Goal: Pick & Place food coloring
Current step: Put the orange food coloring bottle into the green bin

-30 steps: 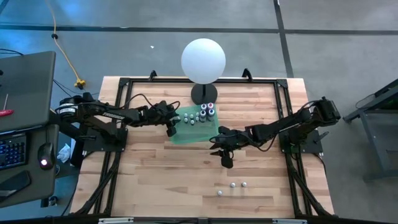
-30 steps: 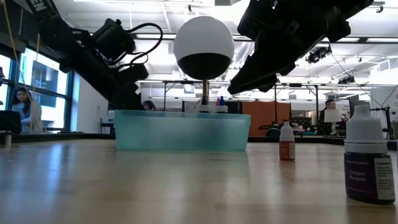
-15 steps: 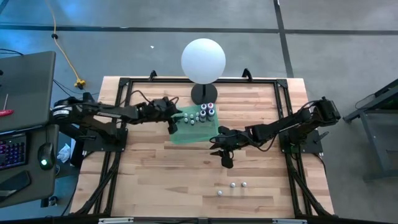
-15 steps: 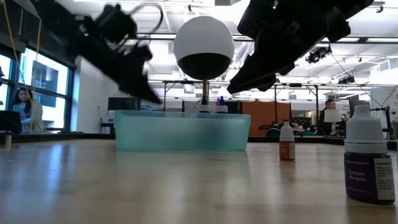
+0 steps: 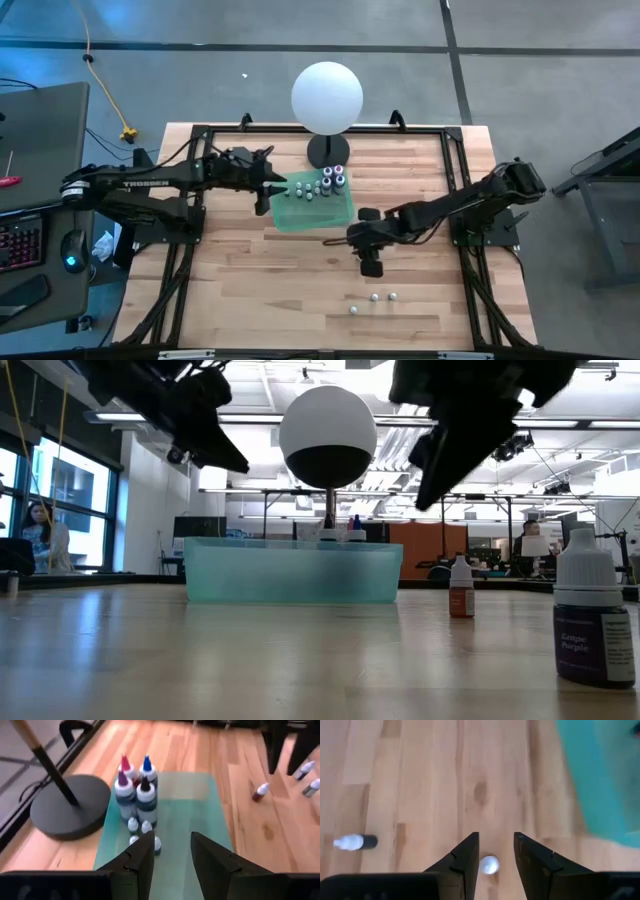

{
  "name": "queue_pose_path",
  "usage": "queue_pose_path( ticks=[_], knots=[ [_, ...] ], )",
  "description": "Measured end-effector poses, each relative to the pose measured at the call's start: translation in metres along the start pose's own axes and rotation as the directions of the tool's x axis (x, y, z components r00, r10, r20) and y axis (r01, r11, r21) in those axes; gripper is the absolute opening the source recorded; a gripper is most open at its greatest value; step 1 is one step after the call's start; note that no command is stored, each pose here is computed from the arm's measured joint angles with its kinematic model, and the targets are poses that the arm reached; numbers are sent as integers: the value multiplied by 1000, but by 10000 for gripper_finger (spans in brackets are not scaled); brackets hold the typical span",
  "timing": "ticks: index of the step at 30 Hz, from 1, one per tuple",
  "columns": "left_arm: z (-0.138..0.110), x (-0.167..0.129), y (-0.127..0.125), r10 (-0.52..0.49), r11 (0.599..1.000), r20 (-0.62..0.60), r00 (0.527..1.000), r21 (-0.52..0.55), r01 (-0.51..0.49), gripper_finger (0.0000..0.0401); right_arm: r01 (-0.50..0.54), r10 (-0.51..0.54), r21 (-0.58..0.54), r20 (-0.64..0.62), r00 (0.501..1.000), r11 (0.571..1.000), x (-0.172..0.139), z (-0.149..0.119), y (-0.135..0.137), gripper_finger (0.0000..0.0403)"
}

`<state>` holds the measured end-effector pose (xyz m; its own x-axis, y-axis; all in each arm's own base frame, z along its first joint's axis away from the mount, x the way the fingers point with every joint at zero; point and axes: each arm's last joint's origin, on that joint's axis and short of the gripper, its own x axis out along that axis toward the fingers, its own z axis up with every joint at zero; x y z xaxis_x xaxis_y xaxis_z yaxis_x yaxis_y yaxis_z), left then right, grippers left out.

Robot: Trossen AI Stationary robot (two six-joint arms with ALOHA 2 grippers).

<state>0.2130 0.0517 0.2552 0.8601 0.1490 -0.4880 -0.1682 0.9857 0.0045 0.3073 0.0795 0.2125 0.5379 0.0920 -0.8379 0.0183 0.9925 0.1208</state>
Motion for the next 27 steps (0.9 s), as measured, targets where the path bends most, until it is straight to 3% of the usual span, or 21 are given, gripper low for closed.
queue_pose_path(
  ticks=[6, 11, 21, 27],
  knots=[
    [-9, 2, -2, -18, 1000, -88, 996, -3, 18, 124, -9, 10, 9, -91, 996, 1000, 33, -8, 3, 114],
    [-9, 2, -2, -33, 999, -90, 995, -3, 33, 124, 8, -12, -24, -159, 987, 1000, 53, -16, 0, 114],
    [-9, 2, -3, -41, 999, -88, 995, 0, 41, 124, -20, 19, -3, -190, 982, 1000, 56, -18, 1, 112],
    [-9, 2, -3, -41, 999, -89, 995, 0, 41, 124, -49, 51, 15, -200, 979, 999, 56, -19, 2, 71]
  ],
)
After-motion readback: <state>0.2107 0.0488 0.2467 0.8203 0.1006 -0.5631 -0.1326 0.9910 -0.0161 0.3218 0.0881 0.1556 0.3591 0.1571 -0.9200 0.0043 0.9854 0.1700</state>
